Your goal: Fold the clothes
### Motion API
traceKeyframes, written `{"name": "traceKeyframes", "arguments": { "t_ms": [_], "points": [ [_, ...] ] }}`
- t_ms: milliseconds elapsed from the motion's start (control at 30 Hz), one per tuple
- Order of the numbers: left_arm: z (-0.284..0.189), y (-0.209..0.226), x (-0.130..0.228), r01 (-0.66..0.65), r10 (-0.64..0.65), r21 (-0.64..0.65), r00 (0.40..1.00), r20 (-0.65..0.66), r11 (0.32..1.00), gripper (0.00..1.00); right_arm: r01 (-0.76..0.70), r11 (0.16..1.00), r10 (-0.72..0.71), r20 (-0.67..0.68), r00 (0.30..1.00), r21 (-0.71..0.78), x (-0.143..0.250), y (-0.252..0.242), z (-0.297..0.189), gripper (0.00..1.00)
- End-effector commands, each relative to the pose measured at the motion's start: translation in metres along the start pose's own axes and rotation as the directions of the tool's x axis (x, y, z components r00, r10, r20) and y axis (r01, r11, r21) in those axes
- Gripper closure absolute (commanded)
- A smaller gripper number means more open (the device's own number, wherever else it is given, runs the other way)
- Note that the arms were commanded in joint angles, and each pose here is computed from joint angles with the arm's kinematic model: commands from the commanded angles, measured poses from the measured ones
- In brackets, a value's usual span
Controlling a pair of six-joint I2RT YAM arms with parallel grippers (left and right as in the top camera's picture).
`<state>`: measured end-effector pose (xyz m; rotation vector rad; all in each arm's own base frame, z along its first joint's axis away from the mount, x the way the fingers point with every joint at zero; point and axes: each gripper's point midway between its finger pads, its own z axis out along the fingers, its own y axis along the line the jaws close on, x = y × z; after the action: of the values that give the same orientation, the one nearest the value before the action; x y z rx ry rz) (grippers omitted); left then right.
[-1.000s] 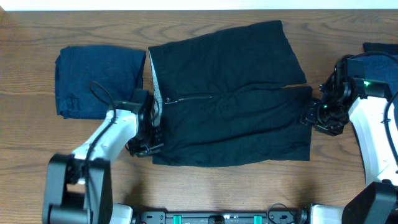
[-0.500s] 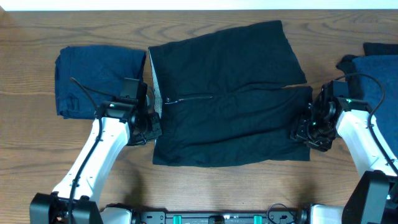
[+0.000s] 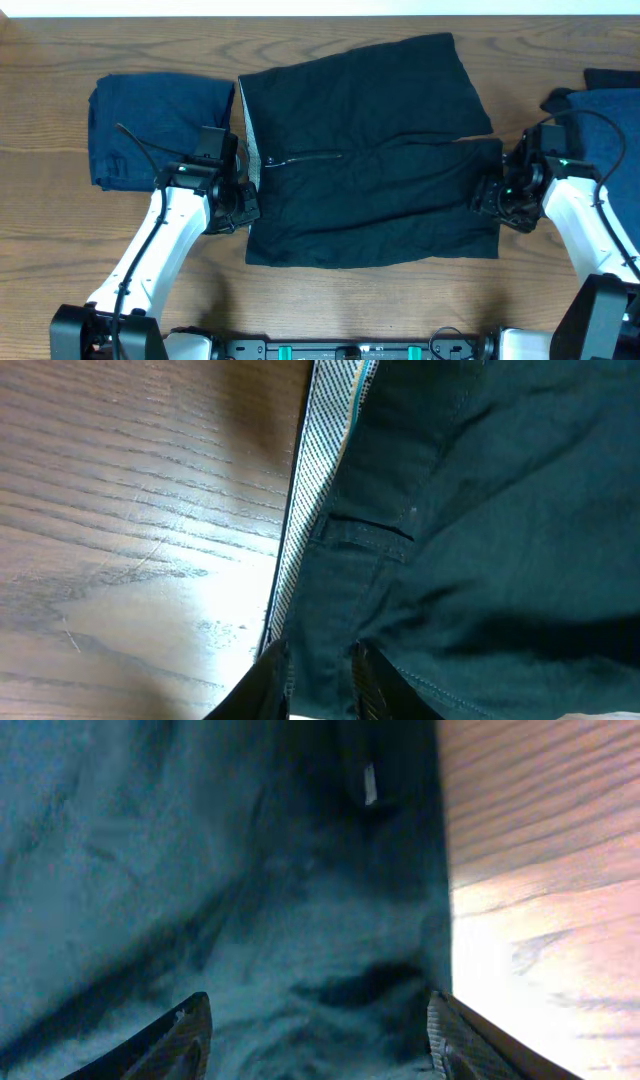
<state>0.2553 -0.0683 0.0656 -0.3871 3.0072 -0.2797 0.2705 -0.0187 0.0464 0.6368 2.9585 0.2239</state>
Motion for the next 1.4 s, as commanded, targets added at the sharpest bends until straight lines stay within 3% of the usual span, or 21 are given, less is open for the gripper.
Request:
{"name": "traceKeyframes", "arguments": {
  "t_ms": [0, 467, 600, 667, 767, 800, 1133, 1367],
  "points": [
    [0.003, 0.003, -0.001, -0.008, 0.008, -0.012, 1.000, 0.003, 1.000, 0.76, -0.029, 0.999, 0.028, 0.016, 0.999, 0.028, -0.006, -0.014, -0.002, 0.34],
    [0.020, -0.001, -0.014, 0.013, -0.013, -0.006, 1.000, 0.014, 1.000, 0.76, -0.155, 0.988, 0.156, -0.073, 0.985, 0.018, 0.029, -0.024, 0.023, 0.34],
    [0.025, 0.000, -0.014, 0.014, -0.013, -0.013, 1.000, 0.002, 1.000, 0.76, -0.157, 0.987, 0.158, -0.088, 0.984, 0.010, 0.035, -0.023, 0.028, 0.39],
    [0.025, 0.000, -0.014, 0.010, -0.010, -0.013, 1.000, 0.002, 1.000, 0.76, -0.159, 0.987, 0.159, -0.099, 0.982, 0.015, 0.040, -0.025, 0.030, 0.48],
    [0.025, 0.000, -0.014, 0.010, -0.010, -0.013, 1.000, 0.003, 1.000, 0.76, -0.160, 0.987, 0.162, -0.111, 0.981, 0.020, 0.044, -0.026, 0.032, 0.82],
    [0.025, 0.000, -0.014, 0.010, -0.010, -0.013, 1.000, 0.003, 1.000, 0.76, -0.162, 0.987, 0.163, -0.117, 0.980, 0.022, 0.046, -0.026, 0.032, 0.99],
    [0.025, 0.000, -0.014, 0.010, -0.010, -0.013, 1.000, 0.002, 1.000, 0.76, -0.387, 0.908, 0.416, -0.251, 0.874, 0.160, 0.088, -0.054, 0.020, 0.98],
    [0.025, 0.000, -0.014, 0.011, -0.010, -0.013, 1.000, 0.002, 1.000, 0.76, -0.448, 0.838, 0.517, -0.194, 0.834, 0.311, 0.104, -0.084, 0.026, 0.98]
  ]
}}
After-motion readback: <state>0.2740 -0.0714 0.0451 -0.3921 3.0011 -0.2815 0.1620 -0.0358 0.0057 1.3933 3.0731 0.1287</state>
